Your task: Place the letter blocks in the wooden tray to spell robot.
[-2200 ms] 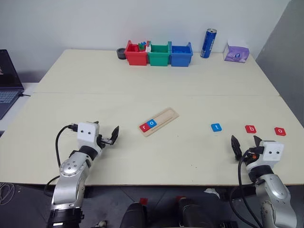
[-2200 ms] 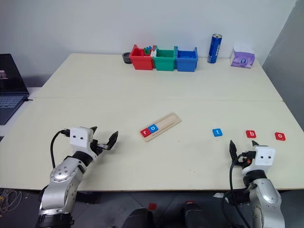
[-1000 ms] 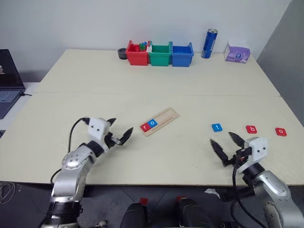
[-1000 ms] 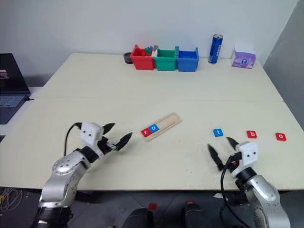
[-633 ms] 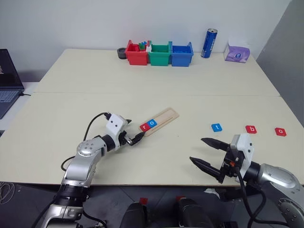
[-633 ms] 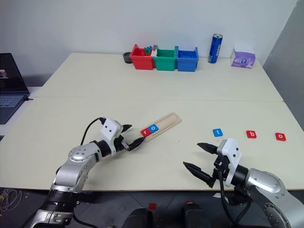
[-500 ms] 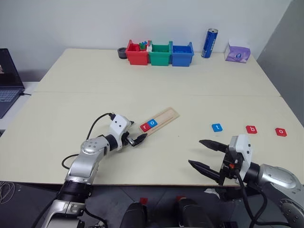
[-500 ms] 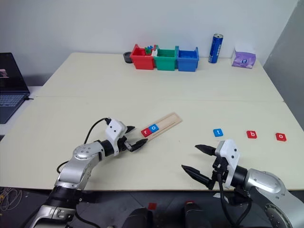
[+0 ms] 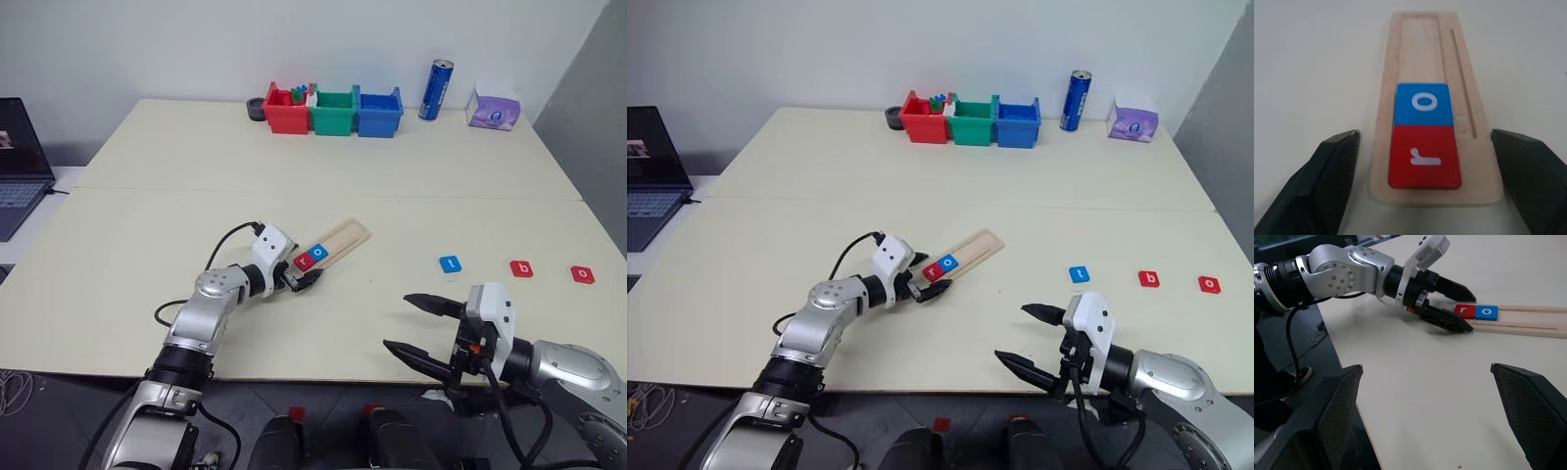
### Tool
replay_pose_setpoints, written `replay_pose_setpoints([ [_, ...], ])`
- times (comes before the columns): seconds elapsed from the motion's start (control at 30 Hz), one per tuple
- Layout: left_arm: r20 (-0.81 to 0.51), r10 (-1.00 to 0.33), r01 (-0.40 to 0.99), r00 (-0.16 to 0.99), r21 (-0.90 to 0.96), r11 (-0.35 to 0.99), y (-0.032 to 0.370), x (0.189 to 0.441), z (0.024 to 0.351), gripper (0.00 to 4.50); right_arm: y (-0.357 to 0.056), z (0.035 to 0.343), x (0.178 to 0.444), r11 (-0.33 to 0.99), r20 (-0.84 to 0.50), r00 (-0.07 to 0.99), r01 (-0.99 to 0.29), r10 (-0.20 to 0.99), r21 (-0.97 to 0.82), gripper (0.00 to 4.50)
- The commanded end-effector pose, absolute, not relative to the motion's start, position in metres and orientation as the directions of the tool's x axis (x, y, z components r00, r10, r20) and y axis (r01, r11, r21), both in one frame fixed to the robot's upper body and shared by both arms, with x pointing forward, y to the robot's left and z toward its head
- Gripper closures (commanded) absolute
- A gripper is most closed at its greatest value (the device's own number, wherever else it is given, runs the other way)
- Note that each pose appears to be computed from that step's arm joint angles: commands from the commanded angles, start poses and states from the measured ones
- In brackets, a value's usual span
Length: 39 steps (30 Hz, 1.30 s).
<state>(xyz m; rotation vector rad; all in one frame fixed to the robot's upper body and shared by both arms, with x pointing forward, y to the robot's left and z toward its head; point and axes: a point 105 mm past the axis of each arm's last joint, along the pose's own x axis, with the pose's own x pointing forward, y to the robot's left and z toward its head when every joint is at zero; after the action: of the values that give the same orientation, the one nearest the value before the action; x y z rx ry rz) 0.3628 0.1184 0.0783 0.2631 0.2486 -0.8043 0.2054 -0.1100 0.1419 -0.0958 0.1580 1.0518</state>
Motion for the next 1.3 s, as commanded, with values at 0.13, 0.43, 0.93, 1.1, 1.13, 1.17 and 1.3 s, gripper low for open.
replay_pose_setpoints([
  [0.13,-0.268,-0.691,0.733,0.672,0.104,0.672,0.111,0.364,0.091,0.0,-0.101,0.162,0.2,0.455,-0.13,0.458,-0.889,0.88,-0.048,0.04],
  [0.43,-0.293,-0.674,0.723,0.678,0.098,0.684,0.117,0.358,0.088,0.0,-0.1,0.163,0.199,0.447,-0.136,0.448,-0.893,0.883,-0.042,0.04],
  [0.93,-0.434,-0.673,0.769,0.599,0.077,0.635,0.109,0.352,0.067,0.0,-0.096,0.163,0.197,0.43,-0.13,0.431,-0.902,0.893,-0.036,0.04],
  [1.1,-0.456,-0.658,0.763,0.6,0.077,0.642,0.112,0.353,0.064,0.89,-0.095,0.163,0.196,0.422,-0.129,0.423,-0.906,0.897,-0.031,0.0],
  [1.13,-0.459,-0.655,0.761,0.6,0.078,0.644,0.113,0.353,0.063,1.12,-0.095,0.163,0.196,0.422,-0.129,0.422,-0.906,0.897,-0.031,0.0],
  [1.17,-0.461,-0.653,0.761,0.601,0.078,0.644,0.114,0.353,0.063,1.12,-0.095,0.163,0.196,0.421,-0.13,0.421,-0.907,0.898,-0.031,0.0],
  [1.3,-0.47,-0.645,0.756,0.602,0.077,0.65,0.12,0.353,0.062,1.12,-0.097,0.16,0.197,0.427,-0.143,0.428,-0.904,0.893,-0.04,0.0],
])
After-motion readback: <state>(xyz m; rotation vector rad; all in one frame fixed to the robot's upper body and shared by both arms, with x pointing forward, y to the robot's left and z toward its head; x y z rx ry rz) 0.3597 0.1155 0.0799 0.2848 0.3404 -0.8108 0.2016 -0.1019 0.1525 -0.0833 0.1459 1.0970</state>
